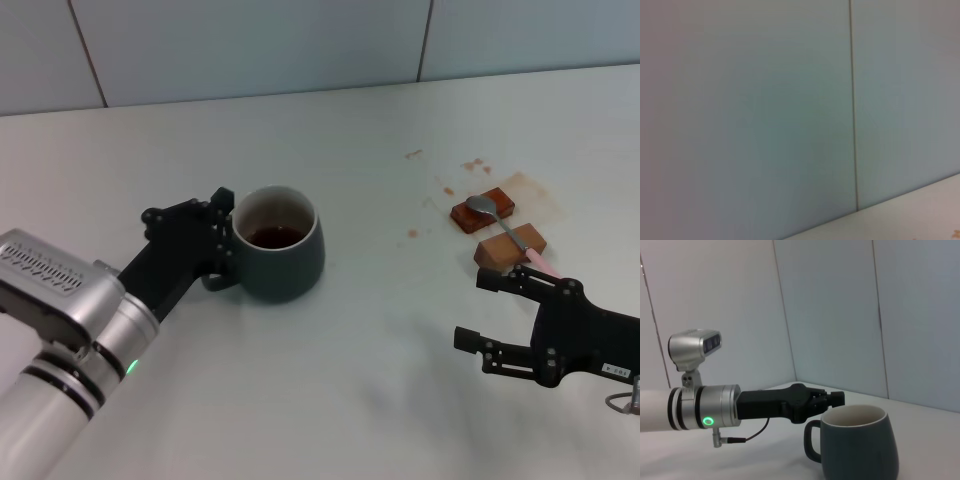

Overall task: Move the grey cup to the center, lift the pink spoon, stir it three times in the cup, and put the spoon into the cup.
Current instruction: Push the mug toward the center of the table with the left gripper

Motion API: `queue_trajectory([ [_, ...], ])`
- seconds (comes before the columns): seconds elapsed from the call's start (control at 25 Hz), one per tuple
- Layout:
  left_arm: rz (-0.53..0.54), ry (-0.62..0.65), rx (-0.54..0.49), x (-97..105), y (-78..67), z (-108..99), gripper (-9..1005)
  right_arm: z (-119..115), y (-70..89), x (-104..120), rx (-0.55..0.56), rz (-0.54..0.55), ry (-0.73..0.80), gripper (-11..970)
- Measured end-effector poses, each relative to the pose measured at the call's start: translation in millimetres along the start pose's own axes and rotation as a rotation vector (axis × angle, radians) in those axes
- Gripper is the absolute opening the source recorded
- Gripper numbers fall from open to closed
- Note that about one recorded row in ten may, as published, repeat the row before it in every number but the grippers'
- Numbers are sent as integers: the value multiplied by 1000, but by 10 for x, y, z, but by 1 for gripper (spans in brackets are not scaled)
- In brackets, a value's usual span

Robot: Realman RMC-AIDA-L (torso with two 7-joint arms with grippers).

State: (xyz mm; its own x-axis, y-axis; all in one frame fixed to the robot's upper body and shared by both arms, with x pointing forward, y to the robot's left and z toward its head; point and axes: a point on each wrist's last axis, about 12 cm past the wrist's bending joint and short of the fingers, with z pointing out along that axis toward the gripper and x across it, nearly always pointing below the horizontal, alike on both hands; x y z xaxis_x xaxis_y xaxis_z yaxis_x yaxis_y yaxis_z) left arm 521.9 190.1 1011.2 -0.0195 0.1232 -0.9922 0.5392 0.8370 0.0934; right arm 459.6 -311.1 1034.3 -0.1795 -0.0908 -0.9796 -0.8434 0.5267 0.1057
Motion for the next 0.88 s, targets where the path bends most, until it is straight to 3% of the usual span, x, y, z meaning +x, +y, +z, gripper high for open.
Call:
queue_trajectory([
  [0.44,-10,-2,56,-145,-222,252,0,-12,6,6,0,3,0,818],
  [0.64,-57,-127,128,-276,-314,201,0,-11,12,11,0,5,-1,818],
  [0.72,-75,-177,167,-320,-283,159,0,-7,16,12,0,6,-2,818],
  [0.76,-84,-203,190,-337,-239,129,0,-7,15,11,6,8,-6,818],
  [0.8,-107,-241,237,-365,-94,62,0,-4,16,12,8,9,-8,818],
  [0.84,-107,-241,237,-365,-94,62,0,-2,17,11,9,9,-10,818],
  [0.88,-132,-251,273,-379,124,-22,0,-1,16,11,11,10,-11,818],
])
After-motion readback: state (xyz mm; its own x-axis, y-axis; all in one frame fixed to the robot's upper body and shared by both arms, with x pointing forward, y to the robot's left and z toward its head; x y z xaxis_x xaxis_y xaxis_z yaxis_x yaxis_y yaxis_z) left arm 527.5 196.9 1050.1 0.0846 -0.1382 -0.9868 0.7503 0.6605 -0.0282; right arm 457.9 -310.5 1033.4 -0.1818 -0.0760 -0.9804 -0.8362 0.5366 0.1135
